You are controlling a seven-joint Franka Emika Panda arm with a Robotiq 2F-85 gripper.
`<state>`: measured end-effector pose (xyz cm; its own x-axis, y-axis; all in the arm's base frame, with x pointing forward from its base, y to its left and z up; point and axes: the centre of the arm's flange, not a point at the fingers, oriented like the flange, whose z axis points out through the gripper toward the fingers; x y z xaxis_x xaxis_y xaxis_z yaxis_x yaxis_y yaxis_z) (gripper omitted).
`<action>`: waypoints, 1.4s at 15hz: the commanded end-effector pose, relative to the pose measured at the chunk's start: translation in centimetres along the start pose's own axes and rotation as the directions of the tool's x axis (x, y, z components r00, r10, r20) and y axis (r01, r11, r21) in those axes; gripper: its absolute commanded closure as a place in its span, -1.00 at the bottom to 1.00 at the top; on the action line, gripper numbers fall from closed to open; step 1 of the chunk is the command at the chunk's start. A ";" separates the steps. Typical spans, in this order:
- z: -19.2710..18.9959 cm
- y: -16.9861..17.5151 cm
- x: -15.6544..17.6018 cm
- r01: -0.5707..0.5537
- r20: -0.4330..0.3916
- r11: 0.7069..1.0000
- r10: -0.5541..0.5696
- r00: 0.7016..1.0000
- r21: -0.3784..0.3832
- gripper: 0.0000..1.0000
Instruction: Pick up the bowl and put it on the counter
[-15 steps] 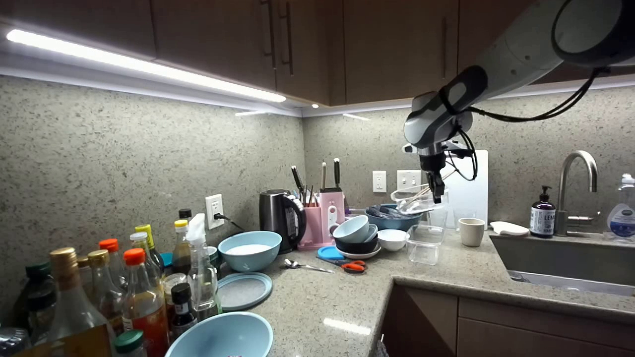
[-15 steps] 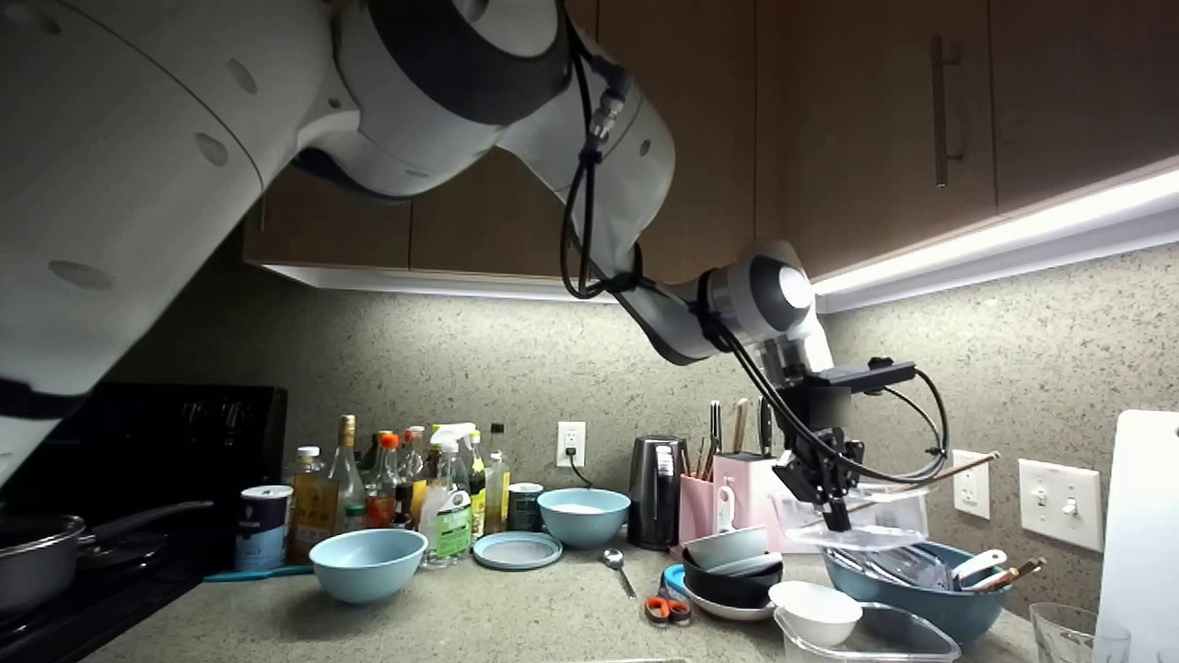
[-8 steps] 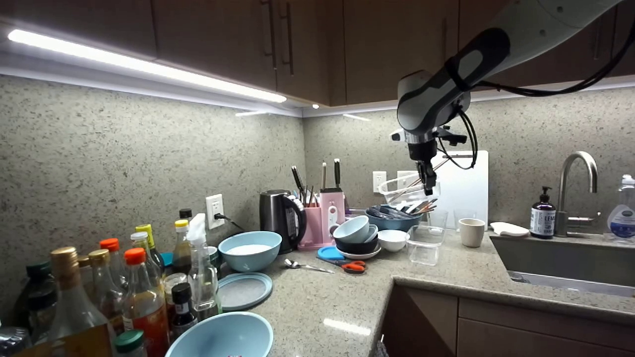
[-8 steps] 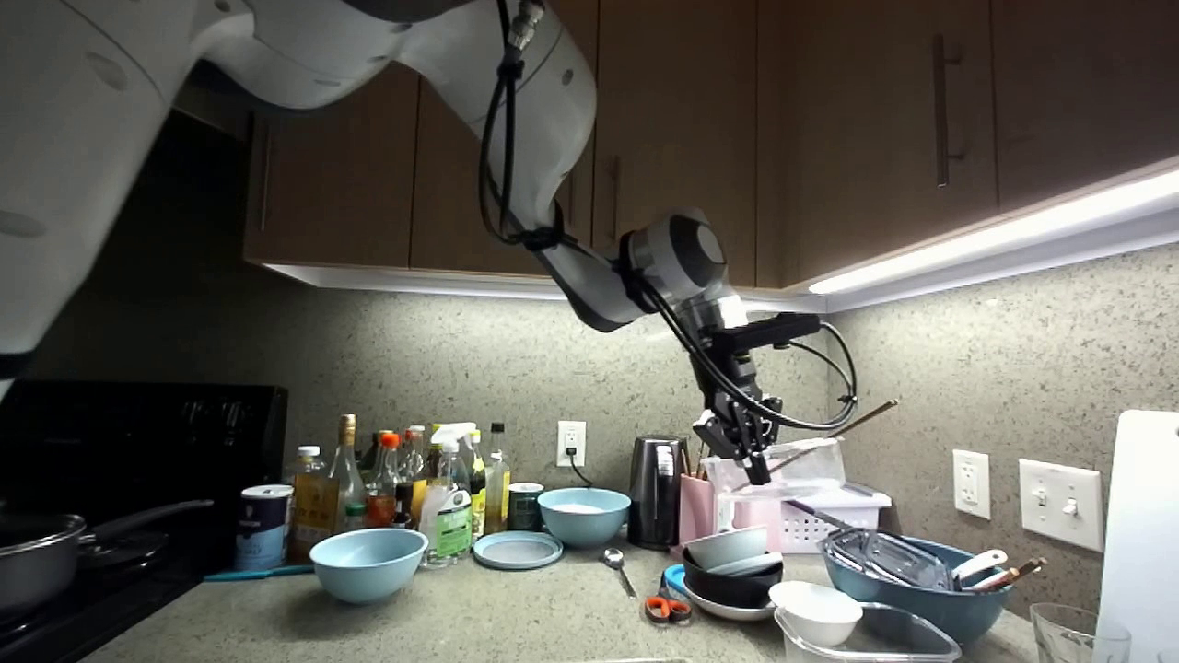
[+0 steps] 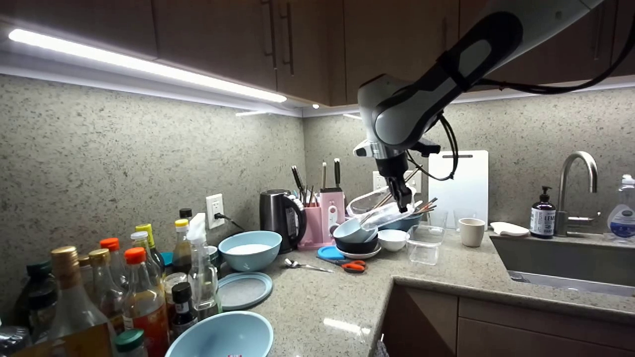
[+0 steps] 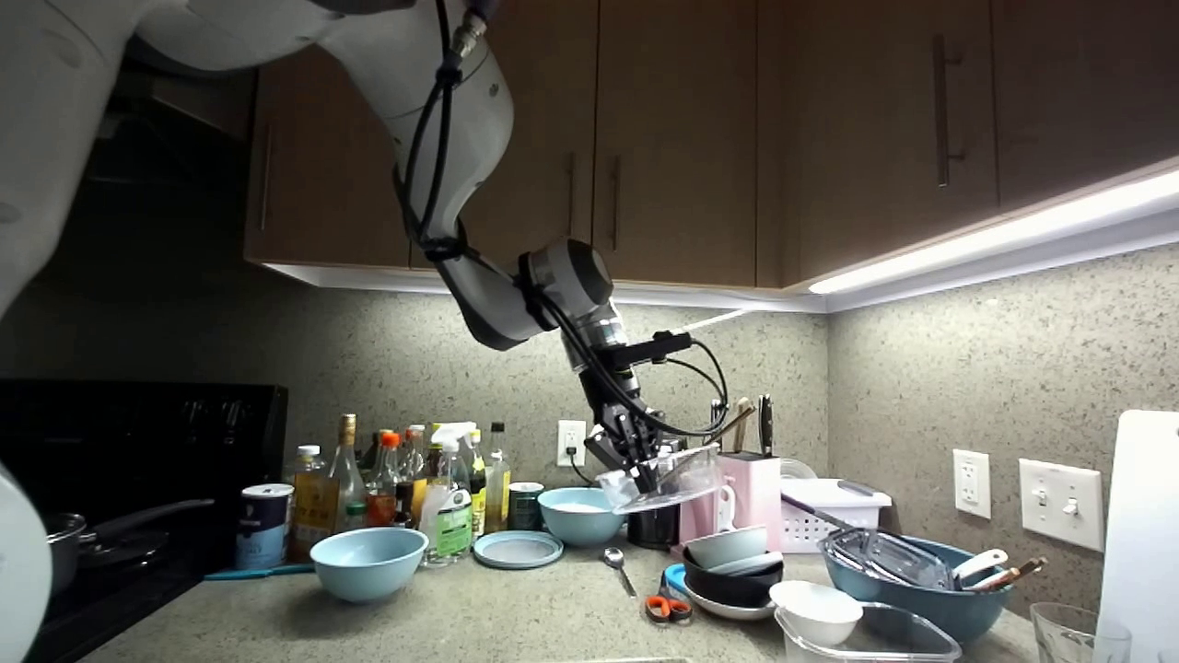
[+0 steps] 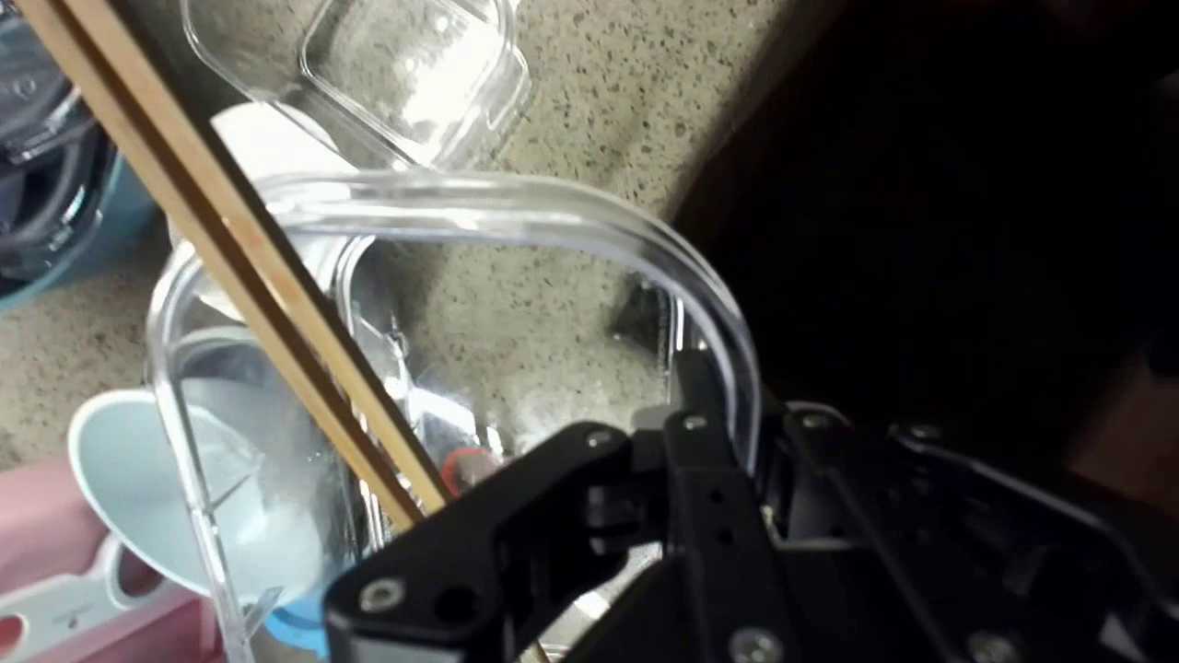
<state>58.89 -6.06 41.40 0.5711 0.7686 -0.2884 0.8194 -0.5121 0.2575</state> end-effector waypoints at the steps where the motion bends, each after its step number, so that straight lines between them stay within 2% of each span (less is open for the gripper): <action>1: -2.1 -2.9 2.1 0.026 -0.020 1.000 -0.026 0.999 -0.015 0.88; 4: -3.7 -1.6 3.3 0.010 -0.095 0.999 -0.007 0.995 0.031 0.88; 7: -4.5 0.2 2.6 -0.060 -0.169 0.994 0.076 0.983 0.095 0.87; 8: -3.6 -1.2 3.6 -0.040 -0.134 0.997 0.049 0.990 0.065 0.87; 12: -4.2 -0.2 2.8 -0.074 -0.155 0.994 0.085 0.984 0.078 0.88; 15: -3.2 0.0 6.8 -0.031 -0.154 0.997 0.041 0.987 0.069 0.88; 21: 0.1 -1.4 17.8 0.136 -0.138 0.990 -0.132 0.982 0.021 0.88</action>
<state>64.44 5.83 38.13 0.4873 0.8563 -0.1712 0.8699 -0.4590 0.1808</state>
